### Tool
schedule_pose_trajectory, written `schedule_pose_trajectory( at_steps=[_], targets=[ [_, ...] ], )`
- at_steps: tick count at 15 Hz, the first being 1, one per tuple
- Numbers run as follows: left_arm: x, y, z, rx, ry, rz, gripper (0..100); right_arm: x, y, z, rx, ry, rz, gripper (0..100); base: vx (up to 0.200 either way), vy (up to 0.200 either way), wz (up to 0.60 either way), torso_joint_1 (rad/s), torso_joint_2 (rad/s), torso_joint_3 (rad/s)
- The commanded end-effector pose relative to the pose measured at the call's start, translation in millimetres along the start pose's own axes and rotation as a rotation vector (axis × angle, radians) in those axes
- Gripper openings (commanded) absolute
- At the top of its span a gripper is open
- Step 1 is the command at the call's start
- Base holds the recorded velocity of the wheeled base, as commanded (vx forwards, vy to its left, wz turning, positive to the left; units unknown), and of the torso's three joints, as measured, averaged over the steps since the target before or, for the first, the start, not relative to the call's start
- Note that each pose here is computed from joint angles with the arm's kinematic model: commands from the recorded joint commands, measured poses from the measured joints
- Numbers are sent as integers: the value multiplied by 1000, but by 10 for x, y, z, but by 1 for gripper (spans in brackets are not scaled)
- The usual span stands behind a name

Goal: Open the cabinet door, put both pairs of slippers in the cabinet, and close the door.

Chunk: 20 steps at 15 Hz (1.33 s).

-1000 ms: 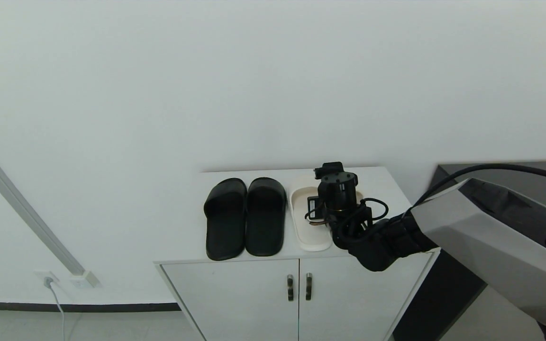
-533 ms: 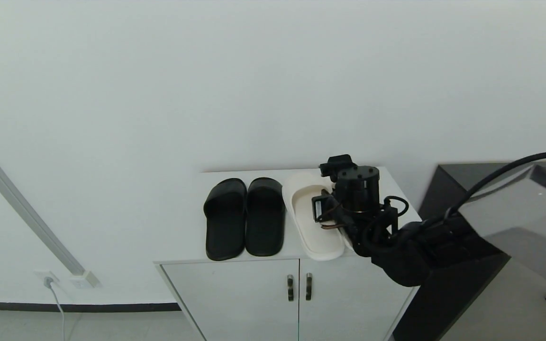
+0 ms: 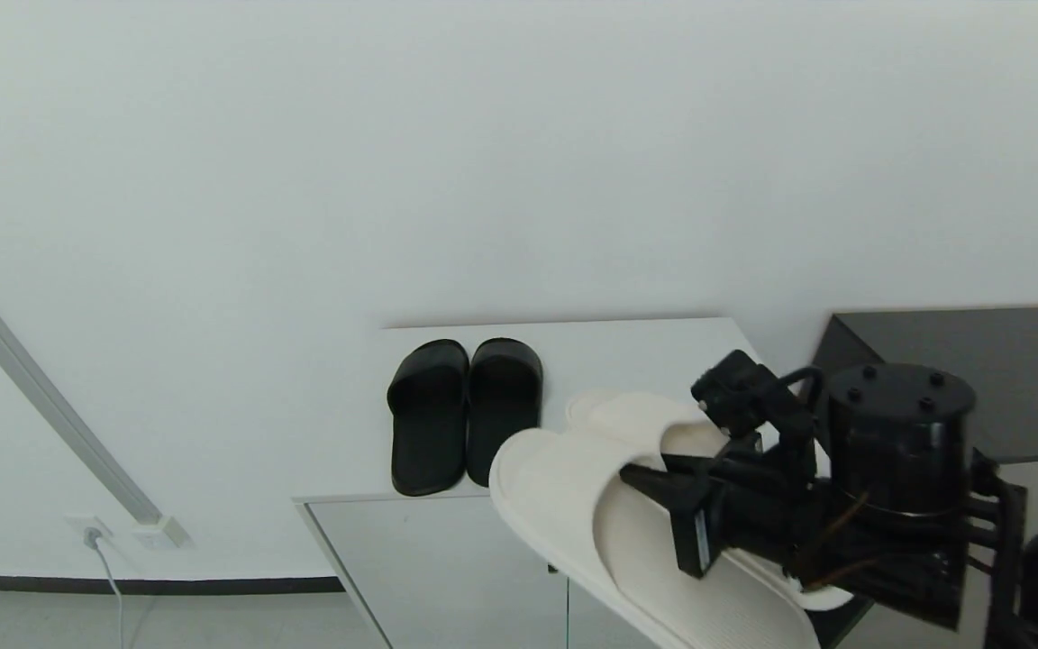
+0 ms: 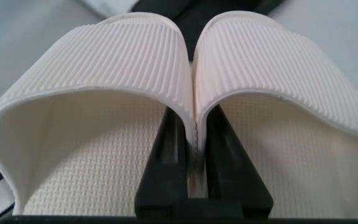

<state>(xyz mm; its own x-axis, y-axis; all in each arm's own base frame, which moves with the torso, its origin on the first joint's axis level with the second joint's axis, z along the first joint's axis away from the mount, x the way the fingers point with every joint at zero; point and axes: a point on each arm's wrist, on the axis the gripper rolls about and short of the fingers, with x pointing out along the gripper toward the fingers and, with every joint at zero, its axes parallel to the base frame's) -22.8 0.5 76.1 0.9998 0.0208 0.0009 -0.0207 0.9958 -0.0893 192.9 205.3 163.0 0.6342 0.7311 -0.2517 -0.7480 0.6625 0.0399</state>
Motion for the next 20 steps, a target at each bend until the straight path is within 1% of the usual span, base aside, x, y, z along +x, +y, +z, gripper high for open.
schedule_pose_trajectory(
  at_steps=[1,7,15,17,20],
  targets=[
    [0,0,0,-1,-1,1,0,-408,72,-40,-6,-13,119,0,0,0,0,0,0,0],
    [0,0,0,-3,-1,-1,0,-374,103,-91,-15,10,132,0,0,0,0,0,0,0],
    [0,0,-1,-1,1,-1,0,-280,102,-184,-31,52,119,0,-200,0,0,-1,1,2],
    [-1,0,4,-1,-2,-3,0,-253,89,-207,-46,61,64,0,0,0,0,0,0,0],
    [-1,-1,4,-1,-2,-1,0,-221,89,-262,-46,85,62,0,0,0,0,0,0,0]
  ],
)
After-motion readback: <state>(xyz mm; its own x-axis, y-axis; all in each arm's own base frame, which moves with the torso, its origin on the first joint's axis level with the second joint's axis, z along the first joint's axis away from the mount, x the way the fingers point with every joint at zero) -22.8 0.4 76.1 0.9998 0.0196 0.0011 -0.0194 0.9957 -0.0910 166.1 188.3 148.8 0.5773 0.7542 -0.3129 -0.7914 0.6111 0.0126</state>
